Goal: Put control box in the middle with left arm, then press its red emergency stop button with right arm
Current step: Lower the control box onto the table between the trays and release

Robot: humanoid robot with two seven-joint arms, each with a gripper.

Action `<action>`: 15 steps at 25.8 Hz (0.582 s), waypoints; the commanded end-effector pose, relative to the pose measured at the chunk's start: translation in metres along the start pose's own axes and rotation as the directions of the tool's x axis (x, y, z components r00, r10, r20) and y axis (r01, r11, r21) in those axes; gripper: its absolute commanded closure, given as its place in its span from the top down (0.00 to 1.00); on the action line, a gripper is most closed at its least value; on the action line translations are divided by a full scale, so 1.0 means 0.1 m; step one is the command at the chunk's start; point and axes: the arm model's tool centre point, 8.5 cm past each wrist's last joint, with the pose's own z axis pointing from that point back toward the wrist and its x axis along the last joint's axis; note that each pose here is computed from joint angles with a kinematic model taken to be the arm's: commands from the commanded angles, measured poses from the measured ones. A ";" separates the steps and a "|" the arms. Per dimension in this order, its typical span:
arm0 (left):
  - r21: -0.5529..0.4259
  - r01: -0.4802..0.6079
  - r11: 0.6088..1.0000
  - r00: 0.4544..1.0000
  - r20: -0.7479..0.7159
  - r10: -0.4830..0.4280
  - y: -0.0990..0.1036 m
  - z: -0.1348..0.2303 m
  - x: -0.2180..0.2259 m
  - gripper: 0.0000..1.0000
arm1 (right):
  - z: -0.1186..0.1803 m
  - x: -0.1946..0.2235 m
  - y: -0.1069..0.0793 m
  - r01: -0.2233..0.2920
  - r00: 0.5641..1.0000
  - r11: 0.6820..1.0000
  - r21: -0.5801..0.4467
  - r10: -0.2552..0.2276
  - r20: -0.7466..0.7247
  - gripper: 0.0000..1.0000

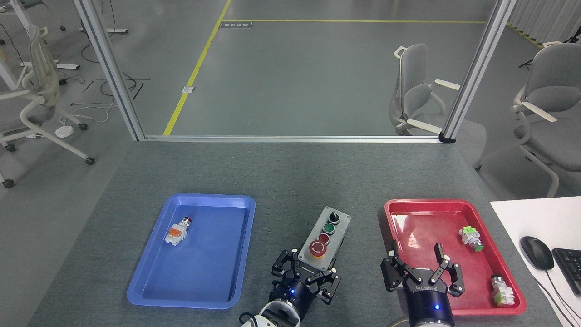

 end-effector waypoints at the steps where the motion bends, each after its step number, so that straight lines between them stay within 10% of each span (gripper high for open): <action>1: -0.008 0.051 0.999 0.997 0.051 -0.051 0.00 -0.03 0.11 0.00 | 0.00 0.03 0.01 0.003 1.000 1.000 0.007 -0.003 0.029 0.96; 7: -0.049 0.090 0.995 0.994 0.067 -0.087 -0.12 -0.05 0.06 0.00 | 0.03 0.03 0.04 0.005 1.000 1.000 0.020 -0.006 0.030 0.96; 12: -0.048 0.088 0.995 0.994 0.063 -0.085 -0.11 -0.05 0.05 0.29 | 0.03 0.06 0.05 0.011 0.999 1.000 0.023 -0.012 0.033 0.96; 15: -0.049 0.089 0.995 0.995 0.051 -0.086 -0.12 -0.05 0.03 0.67 | 0.04 0.09 0.05 0.013 0.999 1.000 0.026 -0.014 0.037 0.93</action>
